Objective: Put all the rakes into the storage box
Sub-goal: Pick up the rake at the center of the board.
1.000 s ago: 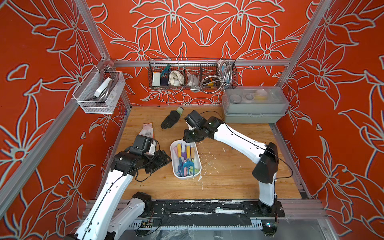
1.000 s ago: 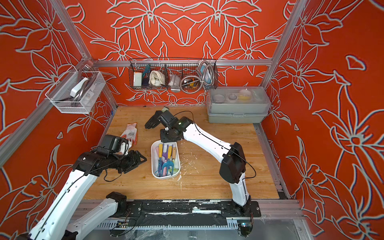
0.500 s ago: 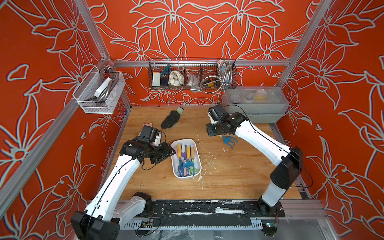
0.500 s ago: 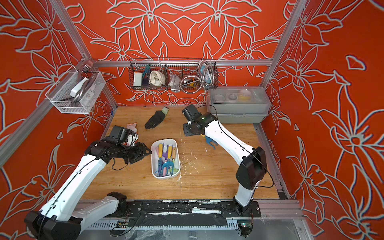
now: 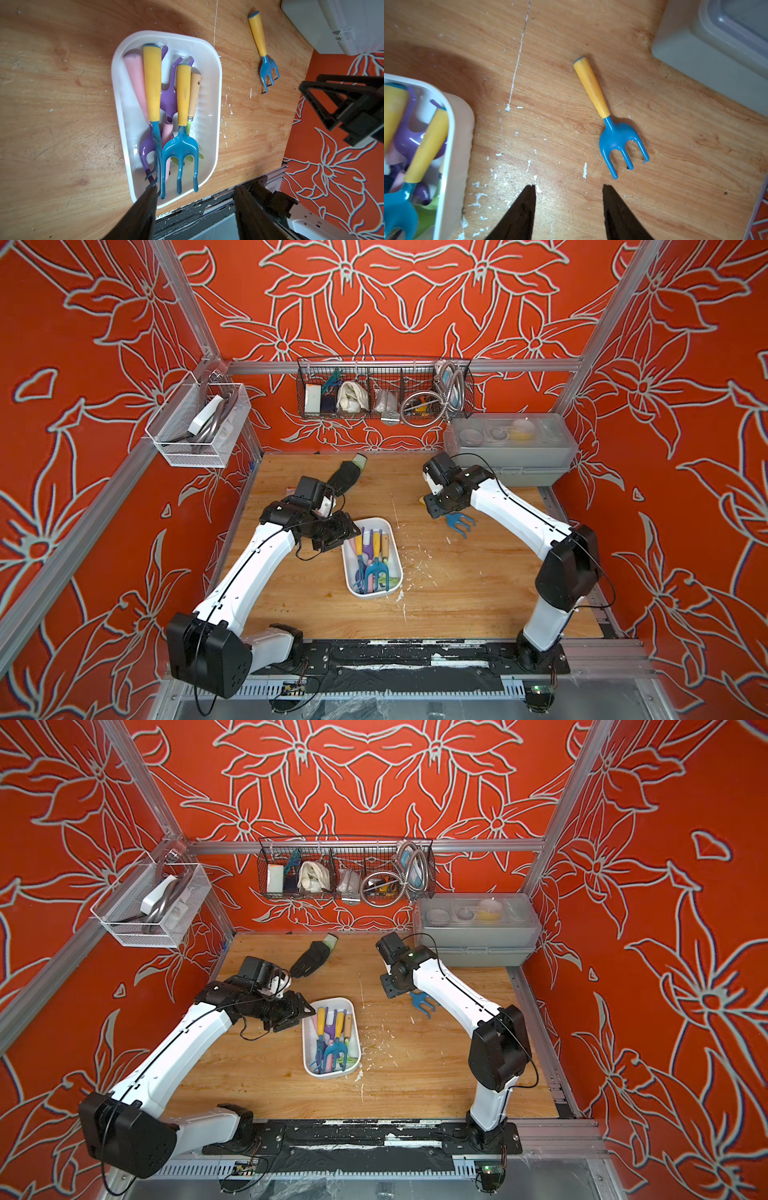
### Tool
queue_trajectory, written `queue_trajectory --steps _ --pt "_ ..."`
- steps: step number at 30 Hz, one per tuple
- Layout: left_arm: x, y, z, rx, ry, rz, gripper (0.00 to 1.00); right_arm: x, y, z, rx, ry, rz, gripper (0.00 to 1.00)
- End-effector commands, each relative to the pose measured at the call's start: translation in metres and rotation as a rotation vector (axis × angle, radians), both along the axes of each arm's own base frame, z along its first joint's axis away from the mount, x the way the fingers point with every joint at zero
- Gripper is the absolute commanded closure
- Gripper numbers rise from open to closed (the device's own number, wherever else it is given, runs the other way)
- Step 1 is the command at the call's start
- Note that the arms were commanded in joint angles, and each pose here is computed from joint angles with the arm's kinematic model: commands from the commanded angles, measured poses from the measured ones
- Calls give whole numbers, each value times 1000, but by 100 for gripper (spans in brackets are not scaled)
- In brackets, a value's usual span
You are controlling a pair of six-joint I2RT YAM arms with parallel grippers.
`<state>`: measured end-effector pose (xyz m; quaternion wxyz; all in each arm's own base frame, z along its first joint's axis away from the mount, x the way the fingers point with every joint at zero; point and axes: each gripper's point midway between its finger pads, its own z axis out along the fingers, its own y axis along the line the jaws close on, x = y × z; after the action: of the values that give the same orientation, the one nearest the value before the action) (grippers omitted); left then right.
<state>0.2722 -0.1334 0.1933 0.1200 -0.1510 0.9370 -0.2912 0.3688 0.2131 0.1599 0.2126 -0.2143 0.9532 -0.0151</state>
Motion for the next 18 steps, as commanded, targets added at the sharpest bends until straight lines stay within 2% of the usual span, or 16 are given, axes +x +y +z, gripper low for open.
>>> queue_trajectory --steps 1,7,18 --pt "12 0 5 -23 -28 -20 39 11 -10 -18 -76 17 33 47" --pt "24 3 -2 -31 -6 -20 39 29 -14 -46 -122 68 35 47" --pt "32 12 -11 -24 37 -22 40 75 -18 -79 -123 109 -8 47"
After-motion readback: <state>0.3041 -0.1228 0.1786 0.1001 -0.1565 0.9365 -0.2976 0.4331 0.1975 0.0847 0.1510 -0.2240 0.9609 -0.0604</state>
